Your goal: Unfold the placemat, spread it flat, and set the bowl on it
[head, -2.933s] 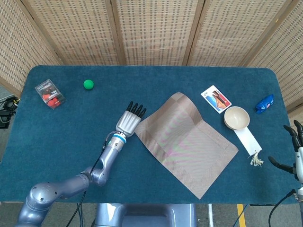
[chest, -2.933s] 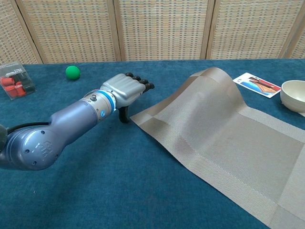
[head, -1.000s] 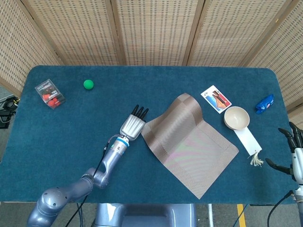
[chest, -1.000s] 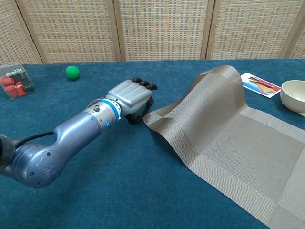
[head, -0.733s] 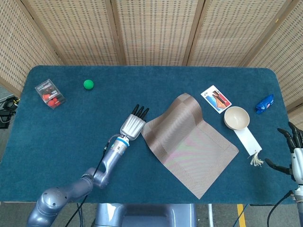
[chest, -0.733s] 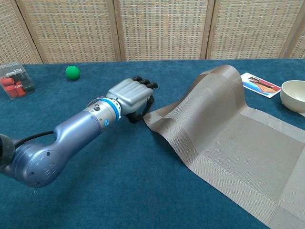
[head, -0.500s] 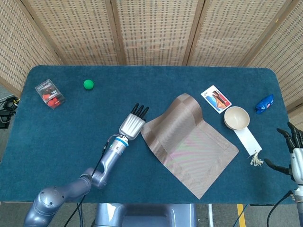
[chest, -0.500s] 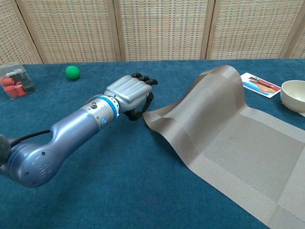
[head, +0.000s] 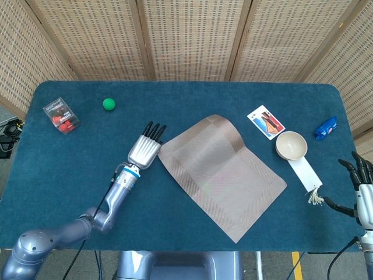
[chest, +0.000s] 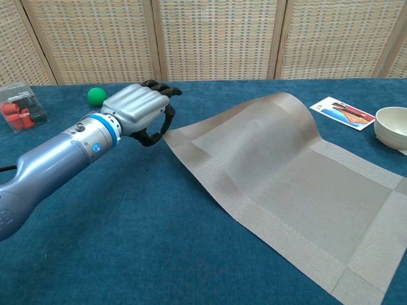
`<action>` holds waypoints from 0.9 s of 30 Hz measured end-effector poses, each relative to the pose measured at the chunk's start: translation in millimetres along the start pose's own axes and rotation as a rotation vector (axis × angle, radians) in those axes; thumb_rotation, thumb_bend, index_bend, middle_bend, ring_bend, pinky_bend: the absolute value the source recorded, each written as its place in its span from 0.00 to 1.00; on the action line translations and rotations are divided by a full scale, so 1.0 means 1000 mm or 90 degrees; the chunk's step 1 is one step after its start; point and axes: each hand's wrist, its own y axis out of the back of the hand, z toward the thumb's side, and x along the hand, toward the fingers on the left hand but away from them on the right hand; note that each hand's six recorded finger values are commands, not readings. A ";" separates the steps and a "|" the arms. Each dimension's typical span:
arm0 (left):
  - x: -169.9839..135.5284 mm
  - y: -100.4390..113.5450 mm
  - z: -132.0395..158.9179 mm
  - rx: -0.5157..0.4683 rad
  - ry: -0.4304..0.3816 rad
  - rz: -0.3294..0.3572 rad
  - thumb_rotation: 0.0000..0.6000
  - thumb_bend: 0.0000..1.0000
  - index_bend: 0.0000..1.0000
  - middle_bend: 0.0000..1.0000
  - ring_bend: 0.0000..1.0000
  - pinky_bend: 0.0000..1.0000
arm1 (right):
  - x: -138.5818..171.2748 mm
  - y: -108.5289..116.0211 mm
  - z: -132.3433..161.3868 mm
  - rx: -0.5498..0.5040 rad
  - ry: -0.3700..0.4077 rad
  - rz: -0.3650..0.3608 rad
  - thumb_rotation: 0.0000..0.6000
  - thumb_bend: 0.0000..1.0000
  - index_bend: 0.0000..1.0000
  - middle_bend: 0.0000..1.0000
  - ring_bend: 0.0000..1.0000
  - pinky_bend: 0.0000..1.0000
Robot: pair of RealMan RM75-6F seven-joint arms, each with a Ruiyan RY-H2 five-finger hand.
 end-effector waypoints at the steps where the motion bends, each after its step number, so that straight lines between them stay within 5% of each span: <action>1: -0.003 0.000 -0.004 0.000 0.002 0.000 1.00 0.58 0.63 0.00 0.00 0.00 | 0.000 0.000 0.001 0.001 0.001 0.000 1.00 0.12 0.19 0.00 0.00 0.00; 16: -0.063 -0.003 -0.052 0.002 0.015 -0.017 1.00 0.58 0.64 0.00 0.00 0.00 | 0.005 -0.001 0.007 0.008 0.012 -0.002 1.00 0.12 0.20 0.00 0.00 0.00; 27: -0.117 -0.016 -0.044 -0.005 -0.047 -0.066 1.00 0.58 0.65 0.00 0.00 0.00 | 0.007 0.001 0.010 0.016 0.016 -0.009 1.00 0.12 0.20 0.00 0.00 0.00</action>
